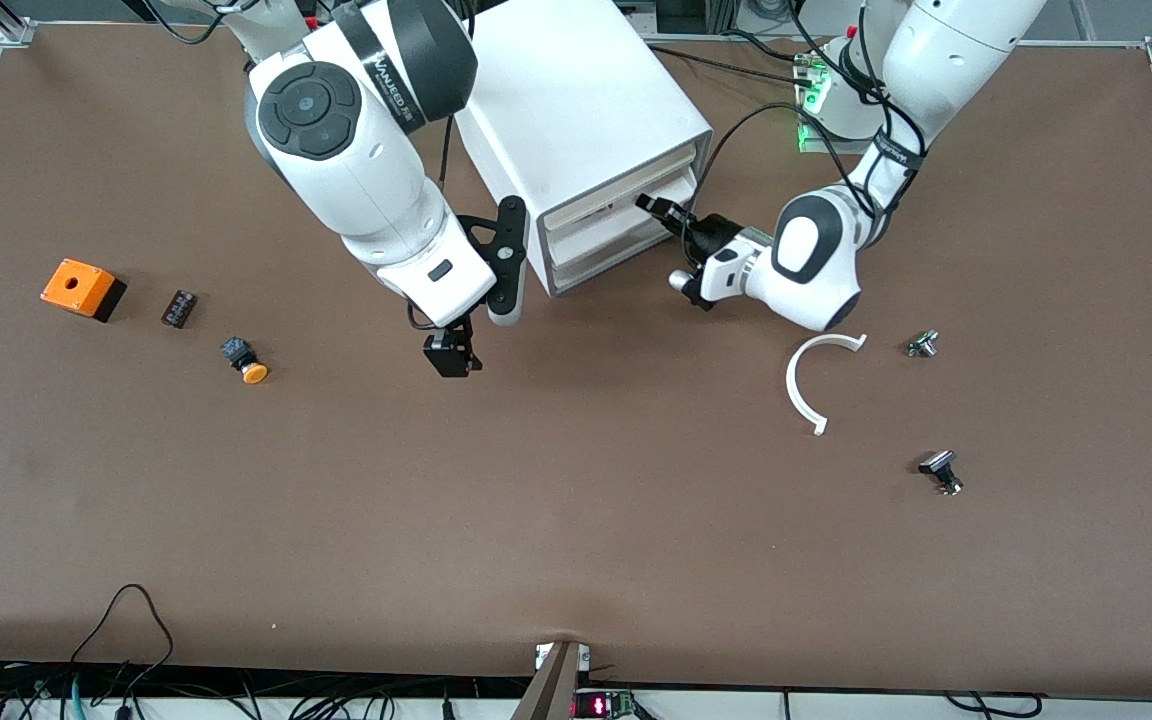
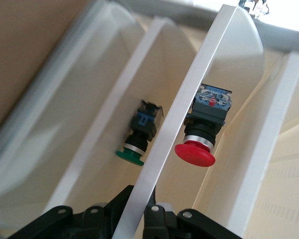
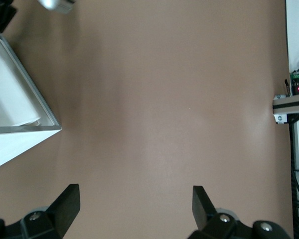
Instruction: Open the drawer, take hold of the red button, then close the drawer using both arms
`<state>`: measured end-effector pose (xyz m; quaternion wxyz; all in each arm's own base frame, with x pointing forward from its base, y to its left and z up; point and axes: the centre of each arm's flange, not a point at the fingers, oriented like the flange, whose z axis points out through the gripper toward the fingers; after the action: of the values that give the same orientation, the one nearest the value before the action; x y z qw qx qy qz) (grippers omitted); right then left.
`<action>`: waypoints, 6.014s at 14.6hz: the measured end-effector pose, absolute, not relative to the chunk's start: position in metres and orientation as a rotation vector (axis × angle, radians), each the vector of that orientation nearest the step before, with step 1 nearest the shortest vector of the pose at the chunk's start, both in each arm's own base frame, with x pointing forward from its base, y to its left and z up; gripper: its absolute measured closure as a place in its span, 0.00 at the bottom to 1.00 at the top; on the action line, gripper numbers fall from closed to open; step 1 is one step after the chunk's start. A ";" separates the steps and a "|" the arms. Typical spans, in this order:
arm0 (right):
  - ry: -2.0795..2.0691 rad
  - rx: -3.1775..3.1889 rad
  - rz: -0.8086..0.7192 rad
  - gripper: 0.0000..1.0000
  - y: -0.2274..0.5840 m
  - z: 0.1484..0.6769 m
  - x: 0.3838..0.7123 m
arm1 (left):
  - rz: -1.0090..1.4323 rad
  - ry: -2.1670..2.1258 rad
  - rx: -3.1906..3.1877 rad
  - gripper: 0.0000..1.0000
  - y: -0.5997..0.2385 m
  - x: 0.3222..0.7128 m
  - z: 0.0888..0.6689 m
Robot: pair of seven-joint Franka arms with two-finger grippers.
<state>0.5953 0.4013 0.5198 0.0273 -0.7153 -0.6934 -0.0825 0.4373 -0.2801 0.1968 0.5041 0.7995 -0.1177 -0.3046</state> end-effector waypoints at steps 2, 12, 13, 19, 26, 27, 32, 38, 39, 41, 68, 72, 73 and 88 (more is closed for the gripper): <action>-2.217 -2.194 -0.242 0.00 0.417 0.519 0.585 | -0.690 -0.257 1.947 0.86 -0.261 0.455 0.200; -2.447 -1.995 -0.164 0.00 0.518 0.482 0.510 | -0.530 -0.216 2.026 0.86 -0.230 0.492 0.211; -2.458 -1.973 -0.151 0.00 0.526 0.475 0.505 | -0.504 -0.201 2.050 0.82 -0.226 0.496 0.210; -2.495 -1.905 -0.096 0.00 0.551 0.445 0.488 | -0.339 -0.075 2.174 0.28 -0.182 0.531 0.215; -2.502 -1.883 -0.098 0.00 0.564 0.418 0.486 | -0.232 -0.095 2.445 0.00 -0.121 0.570 0.307; -2.502 -1.883 -0.103 0.00 0.565 0.417 0.487 | -0.223 -0.110 2.483 0.00 -0.117 0.570 0.318; -2.481 -1.906 -0.125 0.00 0.571 0.395 0.491 | -0.193 -0.175 2.708 0.00 -0.096 0.567 0.369; -2.459 -1.922 -0.110 0.00 0.583 0.371 0.484 | -0.228 -0.217 2.965 0.00 -0.078 0.564 0.463; -2.444 -1.940 -0.105 0.00 0.583 0.368 0.484 | -0.229 -0.216 2.987 0.00 -0.075 0.564 0.474; -2.408 -1.983 -0.095 0.00 0.583 0.363 0.484 | -0.234 -0.190 3.031 0.00 -0.066 0.564 0.491; -2.321 -2.054 -0.059 0.04 0.600 0.328 0.469 | -0.159 0.163 3.169 0.00 0.033 0.567 0.591; -2.351 -2.057 -0.119 0.33 0.602 0.326 0.473 | -0.161 0.164 3.169 0.00 0.033 0.567 0.591; -2.352 -2.057 -0.120 0.37 0.603 0.325 0.473 | -0.161 0.164 3.169 0.00 0.033 0.567 0.591; -2.321 -2.138 -0.154 0.67 0.593 0.333 0.489 | -0.162 0.150 3.169 0.00 0.028 0.567 0.591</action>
<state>0.4888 0.5926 0.3334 -0.0090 -0.6767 -0.7346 -0.0489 0.5673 0.0284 0.5909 -0.0178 0.9974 0.0472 -0.0510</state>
